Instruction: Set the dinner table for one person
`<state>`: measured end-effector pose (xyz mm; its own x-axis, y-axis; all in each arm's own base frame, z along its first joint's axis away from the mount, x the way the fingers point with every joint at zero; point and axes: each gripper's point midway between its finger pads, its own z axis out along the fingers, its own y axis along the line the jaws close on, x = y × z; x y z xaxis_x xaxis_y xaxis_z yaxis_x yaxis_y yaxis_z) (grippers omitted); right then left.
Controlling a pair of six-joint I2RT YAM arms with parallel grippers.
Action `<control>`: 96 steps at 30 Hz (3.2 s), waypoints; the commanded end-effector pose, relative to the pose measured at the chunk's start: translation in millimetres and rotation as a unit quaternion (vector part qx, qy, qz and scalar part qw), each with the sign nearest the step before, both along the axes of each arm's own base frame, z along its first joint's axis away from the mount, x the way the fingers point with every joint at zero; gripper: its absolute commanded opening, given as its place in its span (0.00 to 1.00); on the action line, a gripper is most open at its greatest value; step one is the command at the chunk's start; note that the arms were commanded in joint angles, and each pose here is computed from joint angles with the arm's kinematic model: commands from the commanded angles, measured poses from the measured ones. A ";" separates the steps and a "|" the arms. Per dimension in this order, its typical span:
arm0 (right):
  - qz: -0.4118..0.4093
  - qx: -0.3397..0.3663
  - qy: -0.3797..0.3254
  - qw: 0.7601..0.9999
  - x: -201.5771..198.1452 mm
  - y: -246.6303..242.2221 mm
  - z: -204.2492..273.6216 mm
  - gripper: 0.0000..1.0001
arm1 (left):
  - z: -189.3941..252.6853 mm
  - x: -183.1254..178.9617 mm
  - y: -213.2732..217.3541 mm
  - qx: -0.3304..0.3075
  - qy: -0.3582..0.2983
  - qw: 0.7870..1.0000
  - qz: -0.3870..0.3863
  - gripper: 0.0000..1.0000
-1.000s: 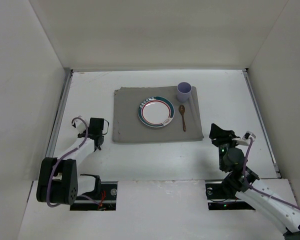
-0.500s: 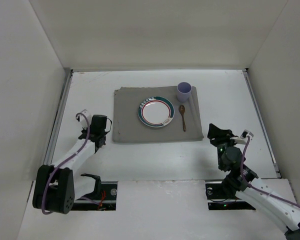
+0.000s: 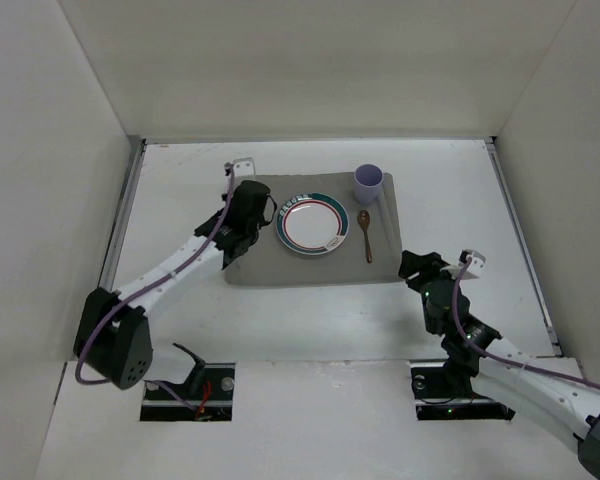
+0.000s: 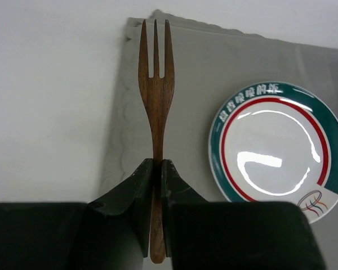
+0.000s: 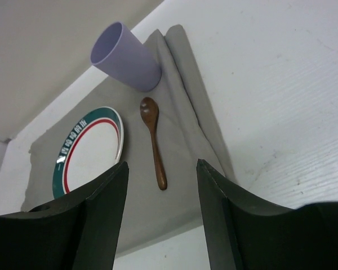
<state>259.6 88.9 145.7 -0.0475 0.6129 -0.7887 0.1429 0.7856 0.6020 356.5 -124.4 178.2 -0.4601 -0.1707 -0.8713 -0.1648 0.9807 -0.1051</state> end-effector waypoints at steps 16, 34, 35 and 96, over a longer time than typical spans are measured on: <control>0.009 0.021 -0.044 0.999 7.9 7.2 36.2 0.59 | -91.2 26.5 -35.0 0.168 0.141 0.971 -0.092 0.04; 0.012 0.019 -0.040 0.999 9.3 8.4 34.2 0.60 | -138.9 16.8 -21.4 0.126 0.180 0.972 -0.082 0.04; 0.012 0.019 -0.040 0.999 9.3 8.4 34.2 0.60 | -140.6 17.1 -21.8 0.126 0.181 0.972 -0.083 0.04; 0.027 0.007 -0.015 0.999 15.8 20.4 19.6 0.62 | -107.9 -120.5 184.8 -0.142 0.044 0.912 0.382 1.00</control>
<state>266.5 103.6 133.6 -0.1177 0.5671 -0.8152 0.1221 0.8229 0.5549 238.2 58.2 70.2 -0.1888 -0.6611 -0.7262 -0.7873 0.5439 -0.2904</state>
